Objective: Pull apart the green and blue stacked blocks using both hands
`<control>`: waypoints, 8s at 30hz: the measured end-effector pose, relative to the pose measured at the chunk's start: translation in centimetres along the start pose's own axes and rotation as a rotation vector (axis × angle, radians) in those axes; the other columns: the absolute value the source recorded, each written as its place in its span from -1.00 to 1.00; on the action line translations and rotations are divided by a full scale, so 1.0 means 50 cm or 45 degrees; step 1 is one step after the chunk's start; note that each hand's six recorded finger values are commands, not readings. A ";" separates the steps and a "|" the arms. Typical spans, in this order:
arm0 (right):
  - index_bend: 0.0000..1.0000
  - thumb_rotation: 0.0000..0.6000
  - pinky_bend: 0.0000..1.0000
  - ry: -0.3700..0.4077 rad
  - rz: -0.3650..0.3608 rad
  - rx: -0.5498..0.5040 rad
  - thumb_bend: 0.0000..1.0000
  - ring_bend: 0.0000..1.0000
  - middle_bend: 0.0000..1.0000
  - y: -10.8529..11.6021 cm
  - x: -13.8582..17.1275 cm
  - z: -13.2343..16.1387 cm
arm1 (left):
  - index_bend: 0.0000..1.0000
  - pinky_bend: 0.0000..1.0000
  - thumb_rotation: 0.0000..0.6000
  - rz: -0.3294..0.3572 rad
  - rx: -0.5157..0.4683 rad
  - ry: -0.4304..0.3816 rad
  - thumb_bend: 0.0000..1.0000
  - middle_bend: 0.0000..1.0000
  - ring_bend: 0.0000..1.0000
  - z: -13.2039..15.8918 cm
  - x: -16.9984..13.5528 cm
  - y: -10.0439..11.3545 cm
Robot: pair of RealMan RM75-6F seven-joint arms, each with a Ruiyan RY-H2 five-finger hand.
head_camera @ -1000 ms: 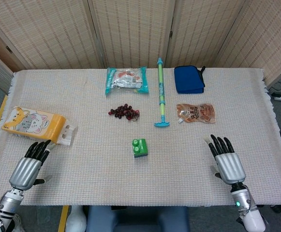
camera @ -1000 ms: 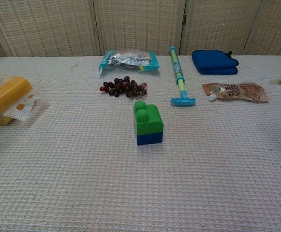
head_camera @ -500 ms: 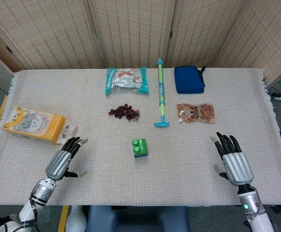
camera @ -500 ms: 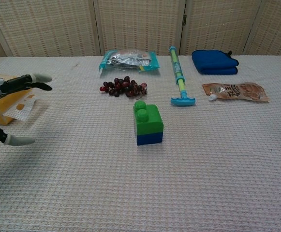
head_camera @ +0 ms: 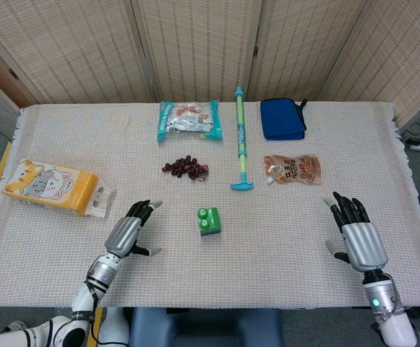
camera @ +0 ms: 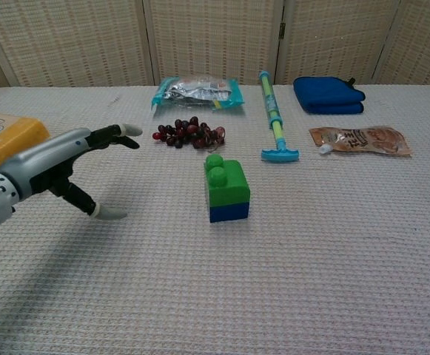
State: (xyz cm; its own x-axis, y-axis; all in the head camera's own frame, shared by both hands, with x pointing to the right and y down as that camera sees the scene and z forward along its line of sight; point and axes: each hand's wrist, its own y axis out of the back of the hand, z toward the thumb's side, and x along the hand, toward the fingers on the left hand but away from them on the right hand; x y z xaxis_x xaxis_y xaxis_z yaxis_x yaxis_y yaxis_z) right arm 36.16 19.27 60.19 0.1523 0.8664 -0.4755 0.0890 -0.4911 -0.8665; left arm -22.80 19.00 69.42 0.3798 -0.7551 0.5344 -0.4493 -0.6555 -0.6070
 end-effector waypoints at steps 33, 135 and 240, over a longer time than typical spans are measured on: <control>-1.00 1.00 -1.00 -0.102 -0.100 -0.192 -0.32 -1.00 -1.00 0.093 0.013 -0.085 | -0.70 -1.00 1.00 0.013 -0.165 0.129 -0.66 -0.48 -0.97 0.153 0.165 -0.129; -0.83 1.00 -1.00 0.551 0.792 -1.618 -0.32 -0.97 -1.00 -0.212 -0.321 0.417 | -0.18 -1.00 1.00 0.246 -0.494 0.070 -0.60 0.42 -0.55 0.186 0.128 0.043; -1.00 1.00 -1.00 0.269 0.657 -0.355 -0.32 -1.00 -1.00 -0.125 -0.241 0.153 | -0.93 -1.00 1.00 -0.045 -0.519 -0.052 -0.64 -1.00 -1.00 -0.047 0.072 -0.075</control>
State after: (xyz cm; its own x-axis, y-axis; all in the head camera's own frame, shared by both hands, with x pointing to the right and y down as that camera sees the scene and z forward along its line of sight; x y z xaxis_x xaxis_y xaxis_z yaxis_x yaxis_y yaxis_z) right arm 26.24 12.58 70.17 0.4335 0.4886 -0.7572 0.2009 -0.8715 -0.4473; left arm -21.66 18.76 75.02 0.4290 -0.7371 0.5221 -0.7158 -0.6300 -0.3013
